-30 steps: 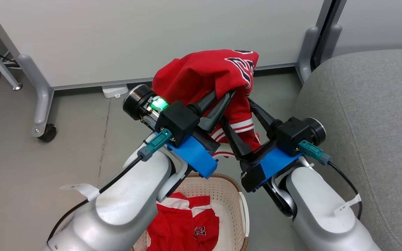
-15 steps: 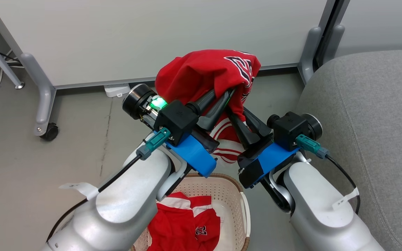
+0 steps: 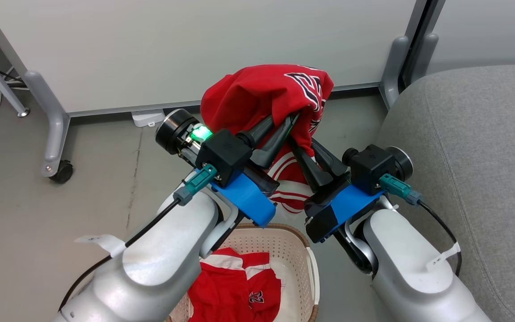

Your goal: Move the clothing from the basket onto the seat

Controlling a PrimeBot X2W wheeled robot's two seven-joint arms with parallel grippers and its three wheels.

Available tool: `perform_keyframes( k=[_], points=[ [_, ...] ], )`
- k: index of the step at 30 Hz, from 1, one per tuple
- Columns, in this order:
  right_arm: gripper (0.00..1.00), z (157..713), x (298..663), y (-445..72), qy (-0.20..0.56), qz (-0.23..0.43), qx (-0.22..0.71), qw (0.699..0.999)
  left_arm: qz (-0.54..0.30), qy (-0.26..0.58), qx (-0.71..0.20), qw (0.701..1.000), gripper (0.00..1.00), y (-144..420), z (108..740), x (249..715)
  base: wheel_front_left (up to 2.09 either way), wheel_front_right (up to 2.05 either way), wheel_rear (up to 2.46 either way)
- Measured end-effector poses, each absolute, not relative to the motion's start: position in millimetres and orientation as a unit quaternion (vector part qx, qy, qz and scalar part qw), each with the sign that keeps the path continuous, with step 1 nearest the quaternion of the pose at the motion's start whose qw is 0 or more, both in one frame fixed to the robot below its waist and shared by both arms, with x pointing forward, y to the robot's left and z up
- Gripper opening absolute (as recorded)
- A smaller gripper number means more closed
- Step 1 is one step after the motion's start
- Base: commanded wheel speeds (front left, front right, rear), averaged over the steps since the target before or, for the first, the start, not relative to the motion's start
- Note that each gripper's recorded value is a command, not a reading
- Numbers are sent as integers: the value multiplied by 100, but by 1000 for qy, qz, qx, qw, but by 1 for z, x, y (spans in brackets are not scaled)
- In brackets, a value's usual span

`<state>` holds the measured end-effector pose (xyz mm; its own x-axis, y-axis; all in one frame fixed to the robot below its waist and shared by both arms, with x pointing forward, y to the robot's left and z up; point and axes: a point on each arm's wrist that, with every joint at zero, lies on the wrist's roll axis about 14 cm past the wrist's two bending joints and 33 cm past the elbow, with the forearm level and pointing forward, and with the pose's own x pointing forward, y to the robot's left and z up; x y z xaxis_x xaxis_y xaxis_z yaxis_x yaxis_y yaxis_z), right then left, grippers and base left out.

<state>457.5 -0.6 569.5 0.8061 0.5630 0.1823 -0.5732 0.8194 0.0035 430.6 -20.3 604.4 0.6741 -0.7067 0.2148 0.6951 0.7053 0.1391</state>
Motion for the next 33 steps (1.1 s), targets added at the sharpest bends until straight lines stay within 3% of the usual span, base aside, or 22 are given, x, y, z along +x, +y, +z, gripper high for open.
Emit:
perform_keyframes(
  k=[6,7,8,21,33],
  points=[
    [0,570,458,-1,-87,299,30,950,-383,-124,22,915,0,-21,602,431,0,0,0],
    [0,569,458,-1,-87,299,30,950,-383,-122,21,916,28,-20,601,432,0,0,0],
    [0,570,458,-1,-87,298,31,950,-381,-122,21,916,100,-20,601,432,0,0,0],
    [0,571,461,-7,-94,289,28,952,-371,-91,35,924,100,-13,578,435,0,0,0],
    [0,562,469,-62,-92,214,22,972,-387,-81,28,918,100,-27,563,433,0,0,0]
  ],
)
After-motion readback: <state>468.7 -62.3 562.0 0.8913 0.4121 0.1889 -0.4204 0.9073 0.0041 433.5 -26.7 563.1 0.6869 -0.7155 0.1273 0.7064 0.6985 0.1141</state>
